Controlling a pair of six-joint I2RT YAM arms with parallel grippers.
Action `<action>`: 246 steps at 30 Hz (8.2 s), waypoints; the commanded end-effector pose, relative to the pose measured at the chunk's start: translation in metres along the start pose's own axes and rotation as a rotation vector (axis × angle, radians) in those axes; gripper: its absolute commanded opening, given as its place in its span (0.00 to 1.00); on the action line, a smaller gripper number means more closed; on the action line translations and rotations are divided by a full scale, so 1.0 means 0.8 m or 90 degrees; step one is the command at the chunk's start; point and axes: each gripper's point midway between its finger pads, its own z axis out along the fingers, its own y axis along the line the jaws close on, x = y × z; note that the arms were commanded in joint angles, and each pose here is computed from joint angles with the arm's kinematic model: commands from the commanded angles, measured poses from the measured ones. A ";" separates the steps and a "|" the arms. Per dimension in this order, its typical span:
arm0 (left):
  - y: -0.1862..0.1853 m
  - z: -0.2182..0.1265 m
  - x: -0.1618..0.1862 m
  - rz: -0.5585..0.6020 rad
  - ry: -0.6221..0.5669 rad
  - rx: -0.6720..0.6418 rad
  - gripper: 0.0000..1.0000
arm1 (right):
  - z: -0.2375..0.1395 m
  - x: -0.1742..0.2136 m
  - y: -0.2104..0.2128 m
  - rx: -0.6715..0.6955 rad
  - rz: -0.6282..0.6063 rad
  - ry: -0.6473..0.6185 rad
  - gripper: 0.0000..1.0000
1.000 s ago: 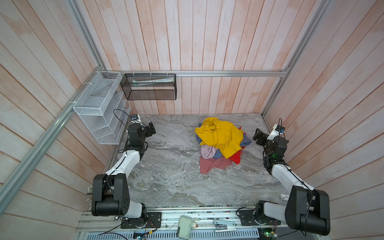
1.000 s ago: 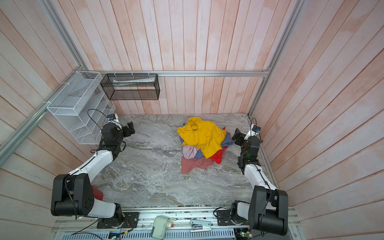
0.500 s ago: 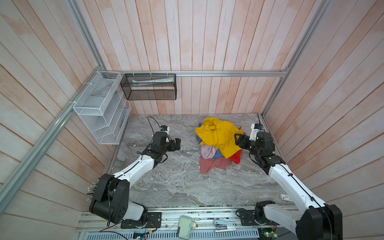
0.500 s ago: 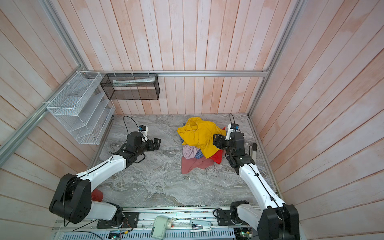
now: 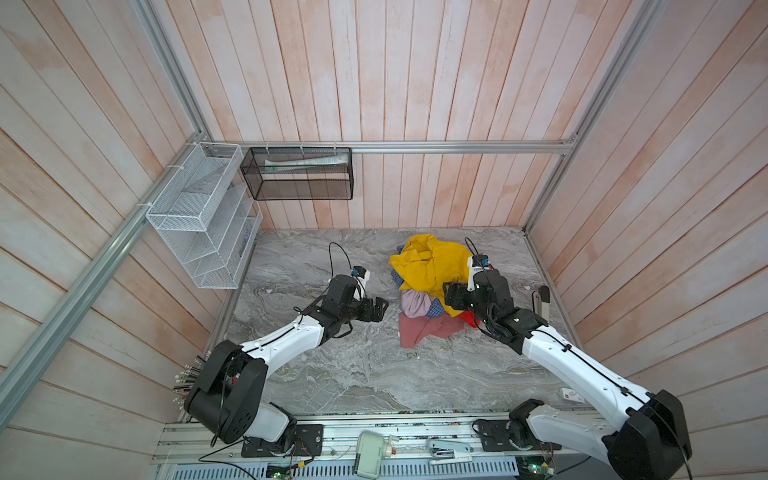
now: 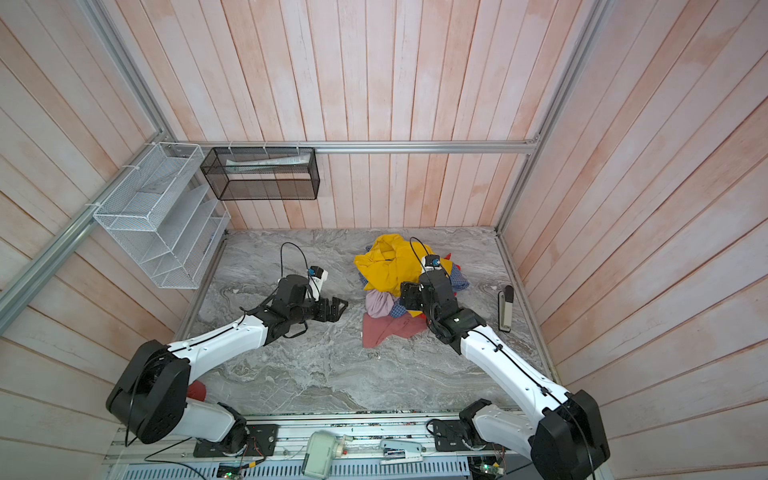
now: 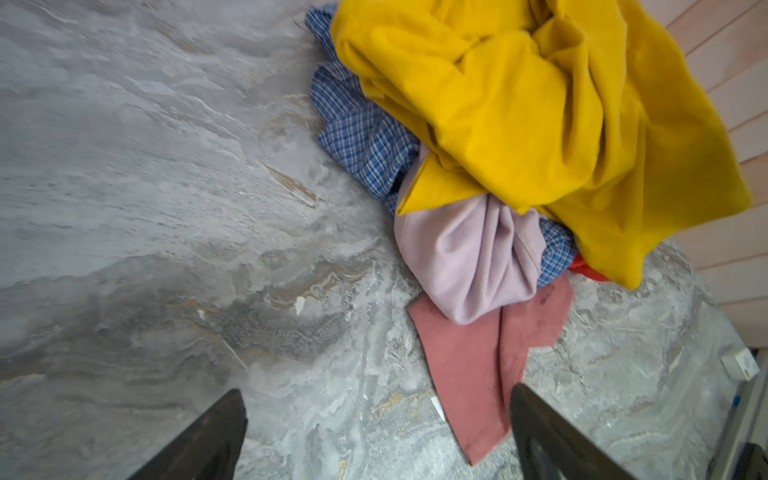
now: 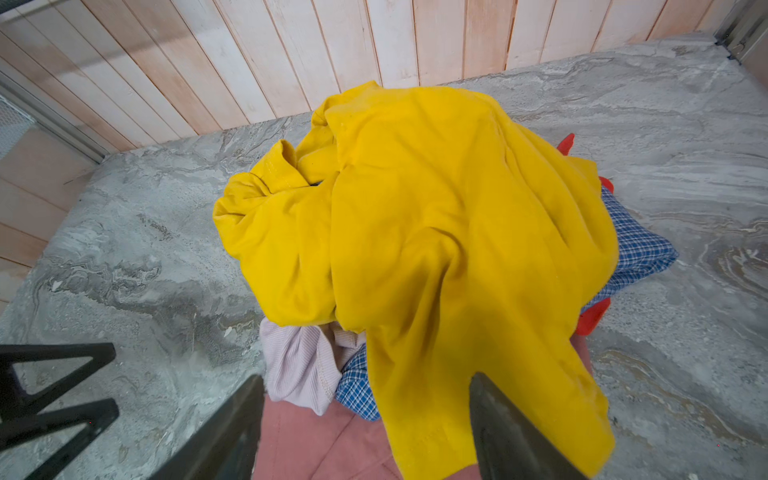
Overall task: Pick out a specific cloth from the pile
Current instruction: 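Reach both grippers to the pile, left gripper toward the light pink garment, then close the left gripper on the pink garment while the right holds the yellow one, then lift the pink garment with the left gripper, pulling it out from under the yellow garment, then lower the pink garment with the left gripper onto the table beside the pile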
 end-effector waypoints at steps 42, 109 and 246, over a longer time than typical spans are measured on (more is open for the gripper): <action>-0.085 0.138 0.017 0.063 0.176 0.119 0.23 | 0.003 0.003 -0.033 0.075 0.031 -0.040 0.85; -0.197 -0.124 -0.241 0.290 -0.232 0.014 0.00 | 0.086 0.059 -0.069 0.073 0.277 -0.002 0.86; 0.274 -0.119 -0.031 -0.225 0.097 -0.384 0.00 | 0.015 -0.019 -0.075 0.080 0.213 -0.132 0.98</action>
